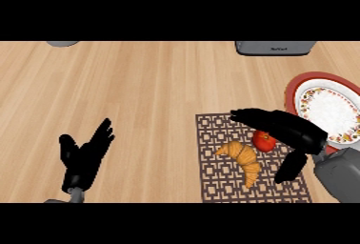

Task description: Pick the croissant from the placemat and place it in the plate

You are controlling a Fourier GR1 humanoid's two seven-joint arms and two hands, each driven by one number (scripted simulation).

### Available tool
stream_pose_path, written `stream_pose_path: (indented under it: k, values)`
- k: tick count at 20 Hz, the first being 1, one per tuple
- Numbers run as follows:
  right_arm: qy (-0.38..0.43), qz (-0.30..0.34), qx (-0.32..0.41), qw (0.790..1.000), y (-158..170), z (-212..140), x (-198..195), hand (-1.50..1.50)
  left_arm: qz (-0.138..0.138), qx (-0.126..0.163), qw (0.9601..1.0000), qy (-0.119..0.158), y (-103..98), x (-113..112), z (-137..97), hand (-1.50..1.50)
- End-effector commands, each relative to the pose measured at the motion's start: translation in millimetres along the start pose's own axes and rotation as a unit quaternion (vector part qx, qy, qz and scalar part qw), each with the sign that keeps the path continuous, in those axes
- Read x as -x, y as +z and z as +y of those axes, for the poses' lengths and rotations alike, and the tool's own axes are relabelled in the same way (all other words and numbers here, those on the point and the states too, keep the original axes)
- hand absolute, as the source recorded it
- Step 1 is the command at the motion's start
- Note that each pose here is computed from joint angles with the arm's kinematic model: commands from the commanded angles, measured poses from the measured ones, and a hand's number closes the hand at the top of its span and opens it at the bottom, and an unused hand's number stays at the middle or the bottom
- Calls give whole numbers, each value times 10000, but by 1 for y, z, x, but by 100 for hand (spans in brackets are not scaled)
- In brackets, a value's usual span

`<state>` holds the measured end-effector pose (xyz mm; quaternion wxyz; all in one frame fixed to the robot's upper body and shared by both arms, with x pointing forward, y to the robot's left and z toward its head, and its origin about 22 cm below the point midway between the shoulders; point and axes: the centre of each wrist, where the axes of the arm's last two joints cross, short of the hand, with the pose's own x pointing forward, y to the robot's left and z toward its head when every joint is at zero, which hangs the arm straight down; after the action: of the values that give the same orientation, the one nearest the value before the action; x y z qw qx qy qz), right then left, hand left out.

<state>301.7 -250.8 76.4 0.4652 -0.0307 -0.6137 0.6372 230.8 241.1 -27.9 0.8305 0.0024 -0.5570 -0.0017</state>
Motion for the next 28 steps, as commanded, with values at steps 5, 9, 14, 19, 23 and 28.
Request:
stream_pose_path:
  k: [5,9,14,19,23,28]
  values:
    - [-30,-5,-238,9997,-9,25,2,-150,30,-36,10000,44,-10,3,19,0]
    - [146,147,-191,9996,13,37,-10,-150,-108,-4,9999,-71,-3,12,-13,0]
    - [525,408,-50,9978,-13,29,-14,-150,39,-16,10000,-5,-15,2,-17,0]
    - [571,512,-207,9968,-40,58,-3,-150,-56,43,9999,73,-14,5,-9,0]
    - [640,455,-318,9964,-40,68,10,-150,-46,22,10000,-53,3,2,-6,0]
    - [711,620,-544,9941,-34,76,0,-150,-19,6,10000,42,12,2,7,0]
